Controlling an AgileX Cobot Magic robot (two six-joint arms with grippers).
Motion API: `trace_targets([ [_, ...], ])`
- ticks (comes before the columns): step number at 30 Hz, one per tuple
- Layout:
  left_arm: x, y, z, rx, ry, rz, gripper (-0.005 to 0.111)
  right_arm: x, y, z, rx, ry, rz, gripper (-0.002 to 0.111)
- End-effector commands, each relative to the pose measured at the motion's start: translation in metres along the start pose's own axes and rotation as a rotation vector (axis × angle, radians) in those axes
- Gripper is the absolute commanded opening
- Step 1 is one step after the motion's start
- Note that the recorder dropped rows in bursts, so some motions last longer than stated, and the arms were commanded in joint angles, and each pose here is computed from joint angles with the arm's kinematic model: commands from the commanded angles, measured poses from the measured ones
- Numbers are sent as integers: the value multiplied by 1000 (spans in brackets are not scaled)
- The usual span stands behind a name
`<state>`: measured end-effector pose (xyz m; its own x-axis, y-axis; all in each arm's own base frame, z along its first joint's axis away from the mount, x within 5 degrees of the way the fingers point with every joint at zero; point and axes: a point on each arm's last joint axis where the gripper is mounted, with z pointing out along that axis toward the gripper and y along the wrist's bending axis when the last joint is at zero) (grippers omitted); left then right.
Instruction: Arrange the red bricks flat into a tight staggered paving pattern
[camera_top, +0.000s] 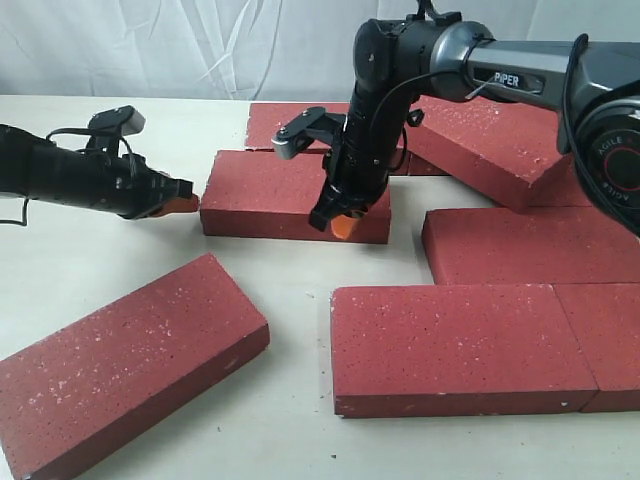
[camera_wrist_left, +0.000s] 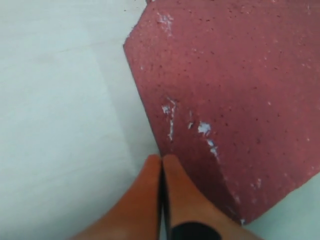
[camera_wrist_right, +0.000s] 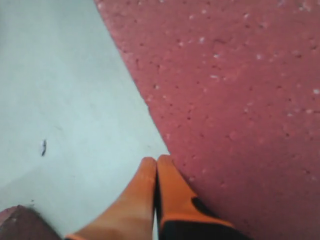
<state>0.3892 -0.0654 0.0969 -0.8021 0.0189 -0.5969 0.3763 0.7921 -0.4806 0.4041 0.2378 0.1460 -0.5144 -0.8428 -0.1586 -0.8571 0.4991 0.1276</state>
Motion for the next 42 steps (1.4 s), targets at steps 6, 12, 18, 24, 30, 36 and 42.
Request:
trace_targets([
  [6,-3,-14,8,49,-22,41,0,1,-16,-4,49,-57,52,-1],
  [12,-3,-18,10,62,-27,60,0,4,-14,-3,28,-31,57,-1],
  [18,-3,-18,10,64,-28,60,0,8,-12,-7,20,16,62,-1],
  [24,-3,-16,9,57,-23,65,0,8,-6,-13,-36,17,80,-1],
  [30,-5,-8,0,45,-30,65,0,7,-1,-24,-47,-2,82,-1],
  [36,-11,7,-20,12,-34,30,0,6,2,-40,-34,-35,76,-1],
  [42,-12,14,-27,-2,-42,-35,0,3,6,-40,-80,-65,94,-1],
])
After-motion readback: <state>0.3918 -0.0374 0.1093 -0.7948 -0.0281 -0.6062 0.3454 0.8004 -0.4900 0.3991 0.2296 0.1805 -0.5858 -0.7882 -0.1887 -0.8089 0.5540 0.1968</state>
